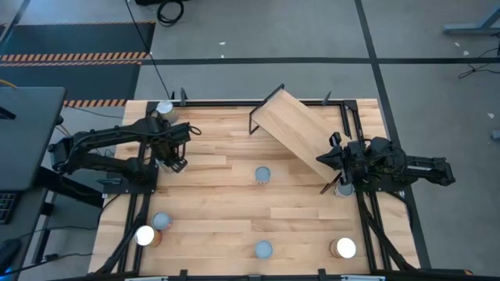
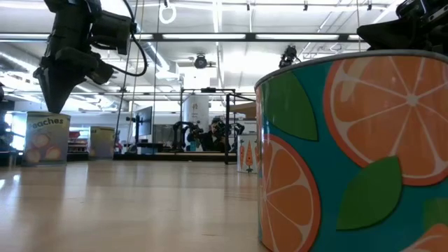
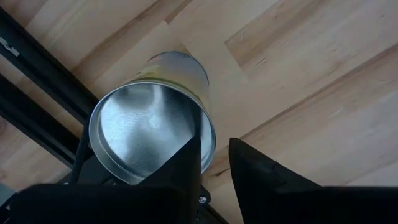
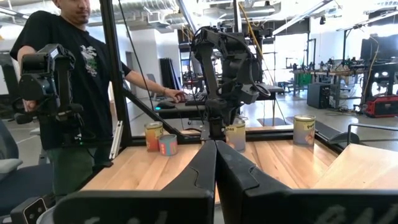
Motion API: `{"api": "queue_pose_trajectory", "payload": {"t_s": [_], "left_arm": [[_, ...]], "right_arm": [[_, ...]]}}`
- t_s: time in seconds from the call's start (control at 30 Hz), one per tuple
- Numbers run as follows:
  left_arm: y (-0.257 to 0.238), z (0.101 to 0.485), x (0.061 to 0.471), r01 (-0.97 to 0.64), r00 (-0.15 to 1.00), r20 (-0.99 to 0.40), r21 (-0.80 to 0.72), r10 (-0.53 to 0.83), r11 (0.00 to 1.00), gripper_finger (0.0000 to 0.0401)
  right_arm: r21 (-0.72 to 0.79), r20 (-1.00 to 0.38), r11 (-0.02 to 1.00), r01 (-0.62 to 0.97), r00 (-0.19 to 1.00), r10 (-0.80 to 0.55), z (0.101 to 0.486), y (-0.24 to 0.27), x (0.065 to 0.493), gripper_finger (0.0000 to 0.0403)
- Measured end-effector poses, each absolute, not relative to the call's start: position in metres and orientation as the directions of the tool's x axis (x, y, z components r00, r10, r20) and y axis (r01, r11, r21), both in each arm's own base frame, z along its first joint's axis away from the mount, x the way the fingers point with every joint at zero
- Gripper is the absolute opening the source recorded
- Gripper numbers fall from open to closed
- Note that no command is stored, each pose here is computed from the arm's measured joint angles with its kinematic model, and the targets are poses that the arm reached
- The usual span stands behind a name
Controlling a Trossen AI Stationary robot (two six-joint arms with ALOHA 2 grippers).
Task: Pick and place cans onto a shelf
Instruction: Put the bottom canned peaches can on the shelf
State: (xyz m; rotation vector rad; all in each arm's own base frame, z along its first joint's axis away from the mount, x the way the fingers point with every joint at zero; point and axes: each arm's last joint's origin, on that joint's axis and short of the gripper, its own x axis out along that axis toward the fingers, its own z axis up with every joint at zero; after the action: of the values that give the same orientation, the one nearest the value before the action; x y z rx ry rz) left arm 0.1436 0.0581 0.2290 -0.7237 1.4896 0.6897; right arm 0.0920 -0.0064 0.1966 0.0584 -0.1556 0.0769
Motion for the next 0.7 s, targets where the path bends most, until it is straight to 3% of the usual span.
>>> {"api": "queue_pose_trajectory", "payload": {"t_s": [0.4,0.7], "left_arm": [[0.0576,0.2291,0.1425,-0.784,-0.034,-0.999,0.003,-0.039,0.621,0.0082],[0.058,0.229,0.1434,-0.783,-0.025,-0.999,-0.003,-0.036,0.622,0.0007]], "right_arm": [[0.052,0.157,0.995,-0.081,0.985,0.072,0.1966,-0.0064,0.092,0.0011],[0.052,0.157,0.995,-0.081,0.985,0.072,0.1966,-0.0064,0.092,0.0011]]}}
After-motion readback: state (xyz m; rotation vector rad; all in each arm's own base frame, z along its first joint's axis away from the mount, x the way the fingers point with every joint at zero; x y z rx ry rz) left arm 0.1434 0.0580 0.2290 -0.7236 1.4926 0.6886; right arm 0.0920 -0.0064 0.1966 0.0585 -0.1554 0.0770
